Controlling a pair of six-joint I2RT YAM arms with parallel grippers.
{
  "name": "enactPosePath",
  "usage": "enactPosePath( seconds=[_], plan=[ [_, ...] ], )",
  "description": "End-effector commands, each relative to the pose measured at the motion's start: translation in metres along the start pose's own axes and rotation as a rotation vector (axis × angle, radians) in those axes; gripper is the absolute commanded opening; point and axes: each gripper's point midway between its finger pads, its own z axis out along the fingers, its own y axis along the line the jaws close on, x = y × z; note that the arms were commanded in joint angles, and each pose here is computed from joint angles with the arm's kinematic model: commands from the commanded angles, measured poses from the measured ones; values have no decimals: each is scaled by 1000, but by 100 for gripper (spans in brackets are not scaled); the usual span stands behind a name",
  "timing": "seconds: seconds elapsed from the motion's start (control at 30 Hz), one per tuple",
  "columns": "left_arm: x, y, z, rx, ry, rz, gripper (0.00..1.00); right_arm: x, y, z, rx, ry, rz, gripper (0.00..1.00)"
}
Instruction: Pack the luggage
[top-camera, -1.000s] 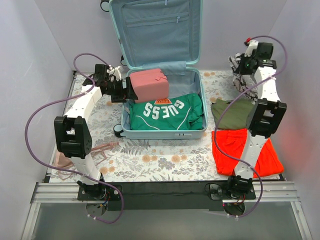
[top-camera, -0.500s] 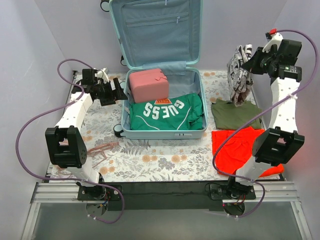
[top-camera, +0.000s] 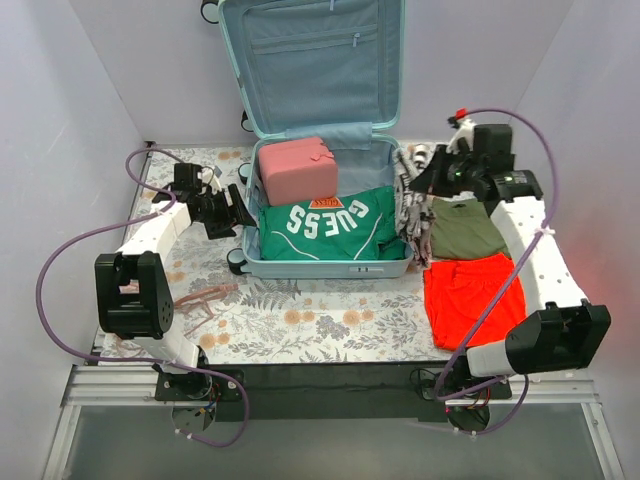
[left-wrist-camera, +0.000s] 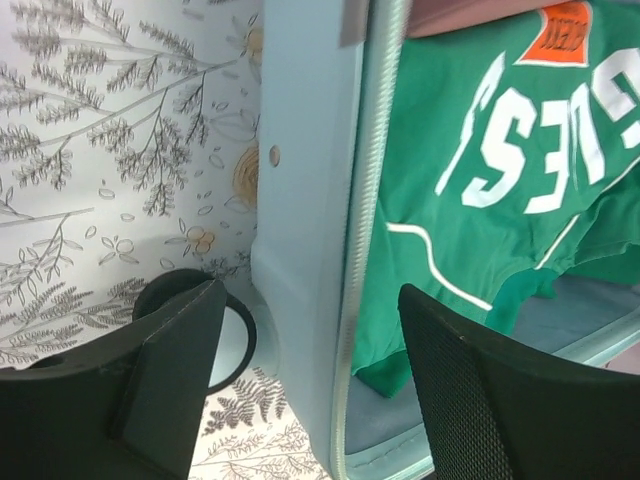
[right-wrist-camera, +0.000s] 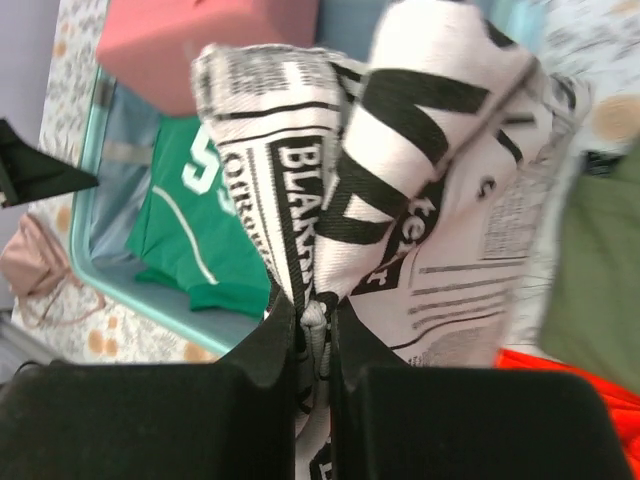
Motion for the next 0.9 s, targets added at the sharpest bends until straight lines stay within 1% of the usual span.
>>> enactPosePath(
  seconds=[0.0, 0.03, 0.07, 0.13, 0.17, 0.3, 0.33, 0.43, 0.57, 0.73, 0.87],
  plan=[
    [-2, -7, -13, -5, -53, 11, 68, -21, 53, 13, -94, -120, -53, 1],
    [3, -4, -11, -14, -43, 7, 67, -16, 56, 23, -95, -101, -51, 1],
    [4, -3, -11, -17, -42, 5, 65, -11, 73, 31, -127, -93, -68, 1],
    [11, 0, -8, -24, -27, -2, 62, -7, 82, 43, -128, -86, -57, 1],
    [13, 0, -7, -20, -24, -5, 61, -2, 94, 54, -155, -73, -66, 1],
    [18, 1, -4, -19, -11, -16, 53, 9, 117, 81, -167, -50, -49, 1],
    [18, 1, -3, -18, -11, -16, 52, 10, 120, 85, -163, -48, -48, 1],
    [21, 2, -1, -17, -3, -23, 52, 21, 131, 106, -148, -37, -54, 1],
    [25, 3, 1, -13, 8, -24, 51, 41, 151, 134, -178, -4, -56, 1],
    [24, 3, 1, -11, 7, -24, 51, 51, 171, 153, -194, 11, -53, 1],
    [24, 3, 2, -14, 9, -23, 51, 63, 174, 172, -169, 41, -11, 1]
  ],
)
